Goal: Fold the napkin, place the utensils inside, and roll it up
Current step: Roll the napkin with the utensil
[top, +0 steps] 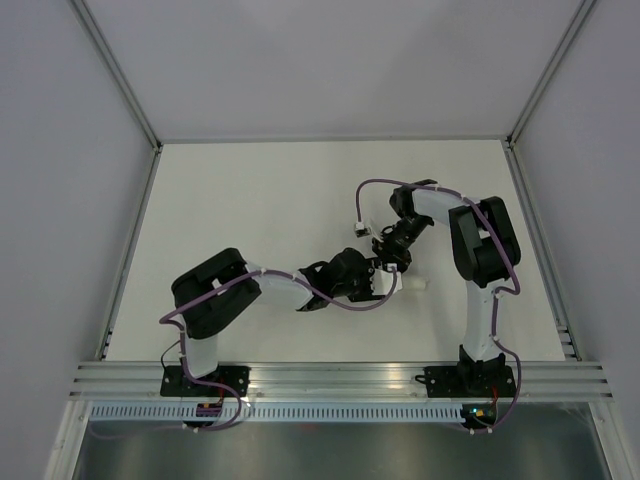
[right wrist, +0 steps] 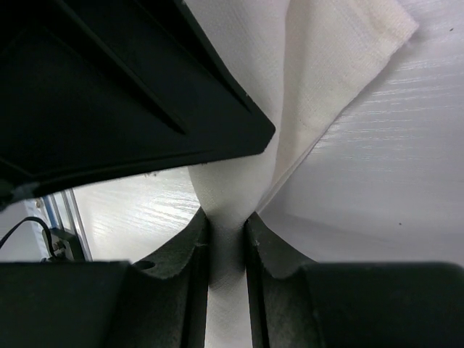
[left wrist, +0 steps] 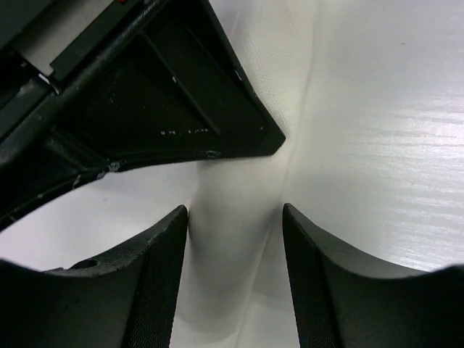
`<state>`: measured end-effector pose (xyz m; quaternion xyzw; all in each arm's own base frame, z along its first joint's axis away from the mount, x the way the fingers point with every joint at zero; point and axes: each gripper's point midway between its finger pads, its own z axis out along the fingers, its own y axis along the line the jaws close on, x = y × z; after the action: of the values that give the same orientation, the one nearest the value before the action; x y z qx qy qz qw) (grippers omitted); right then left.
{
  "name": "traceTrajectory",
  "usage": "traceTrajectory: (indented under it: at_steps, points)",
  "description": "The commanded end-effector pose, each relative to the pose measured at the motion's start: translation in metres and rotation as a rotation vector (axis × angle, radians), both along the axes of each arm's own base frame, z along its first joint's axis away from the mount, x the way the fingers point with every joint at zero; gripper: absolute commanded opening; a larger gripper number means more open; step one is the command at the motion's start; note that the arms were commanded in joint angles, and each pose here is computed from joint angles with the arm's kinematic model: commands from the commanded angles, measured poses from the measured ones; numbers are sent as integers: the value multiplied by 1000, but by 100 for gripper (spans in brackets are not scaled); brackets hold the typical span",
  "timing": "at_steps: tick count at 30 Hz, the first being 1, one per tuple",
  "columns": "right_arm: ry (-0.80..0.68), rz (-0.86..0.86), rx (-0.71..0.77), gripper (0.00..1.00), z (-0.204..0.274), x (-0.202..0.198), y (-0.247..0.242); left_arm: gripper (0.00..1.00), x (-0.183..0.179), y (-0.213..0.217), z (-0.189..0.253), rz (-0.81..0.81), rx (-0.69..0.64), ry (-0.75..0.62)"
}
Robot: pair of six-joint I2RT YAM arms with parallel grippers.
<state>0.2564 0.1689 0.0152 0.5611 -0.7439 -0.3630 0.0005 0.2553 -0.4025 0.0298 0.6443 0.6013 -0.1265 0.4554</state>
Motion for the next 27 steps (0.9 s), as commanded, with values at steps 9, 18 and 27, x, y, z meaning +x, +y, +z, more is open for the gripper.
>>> traceTrajectory:
  at_steps: [9,18,27]
  points:
    - [-59,48,-59,25,-32,7,-12,28,-19,-4,-40,-51,104,170]
    - [-243,-85,-17,64,-5,35,0,2,-39,3,-56,-5,107,331]
    - [-455,-485,41,74,49,97,-15,2,-49,6,-62,73,52,523]
